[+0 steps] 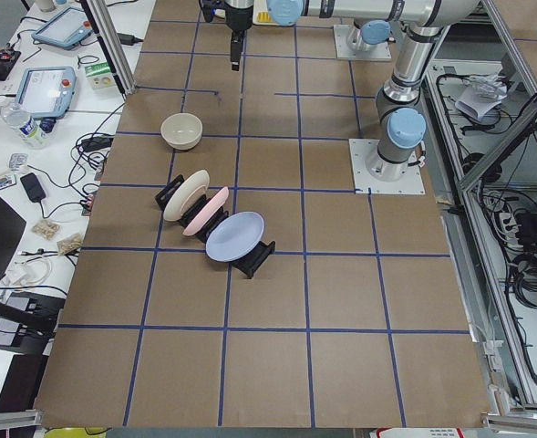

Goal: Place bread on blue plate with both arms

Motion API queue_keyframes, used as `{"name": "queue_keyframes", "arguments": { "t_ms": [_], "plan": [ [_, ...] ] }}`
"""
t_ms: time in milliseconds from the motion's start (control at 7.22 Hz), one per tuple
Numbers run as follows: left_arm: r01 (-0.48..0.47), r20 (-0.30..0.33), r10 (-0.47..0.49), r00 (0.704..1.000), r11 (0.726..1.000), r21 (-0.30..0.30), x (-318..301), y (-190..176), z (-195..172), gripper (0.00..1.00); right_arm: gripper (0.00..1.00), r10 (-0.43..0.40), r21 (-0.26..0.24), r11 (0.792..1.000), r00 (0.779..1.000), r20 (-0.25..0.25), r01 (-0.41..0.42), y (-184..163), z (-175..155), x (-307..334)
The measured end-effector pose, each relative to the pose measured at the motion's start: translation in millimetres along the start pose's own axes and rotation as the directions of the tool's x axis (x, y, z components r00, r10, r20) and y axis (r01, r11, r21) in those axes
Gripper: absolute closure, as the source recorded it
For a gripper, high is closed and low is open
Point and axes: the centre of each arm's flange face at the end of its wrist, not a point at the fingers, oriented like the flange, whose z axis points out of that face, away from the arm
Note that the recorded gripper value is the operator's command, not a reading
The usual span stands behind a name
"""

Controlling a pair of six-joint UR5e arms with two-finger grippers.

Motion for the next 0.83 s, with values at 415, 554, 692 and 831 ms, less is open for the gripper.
{"name": "queue_keyframes", "arguments": {
  "t_ms": [415, 554, 692, 831],
  "plan": [
    [0.259, 0.033, -0.258, 0.966, 0.966, -0.012, -124.0, -2.1, -3.5, 0.0, 0.0, 0.058, -0.033, 0.998, 0.998, -0.004, -0.058, -31.4, 23.7, 108.5],
    [0.36, 0.043, -0.359, 0.932, 0.933, -0.022, -182.8, 3.3, -0.5, 0.0, 0.0, 0.029, -0.032, 0.999, 1.0, -0.003, -0.029, -38.9, 35.8, 129.6],
    [0.435, 0.056, -0.433, 0.9, 0.9, -0.038, -234.9, 9.8, 8.9, 0.0, 0.0, -0.028, -0.026, 0.999, 1.0, -0.003, 0.028, -48.2, 51.1, 143.2],
    [0.477, 0.079, -0.471, 0.878, 0.876, -0.077, -283.7, 18.0, 31.2, 0.0, 0.0, -0.071, -0.035, 0.997, 0.997, 0.003, 0.071, -55.3, 68.8, 157.8]
  ]
}}
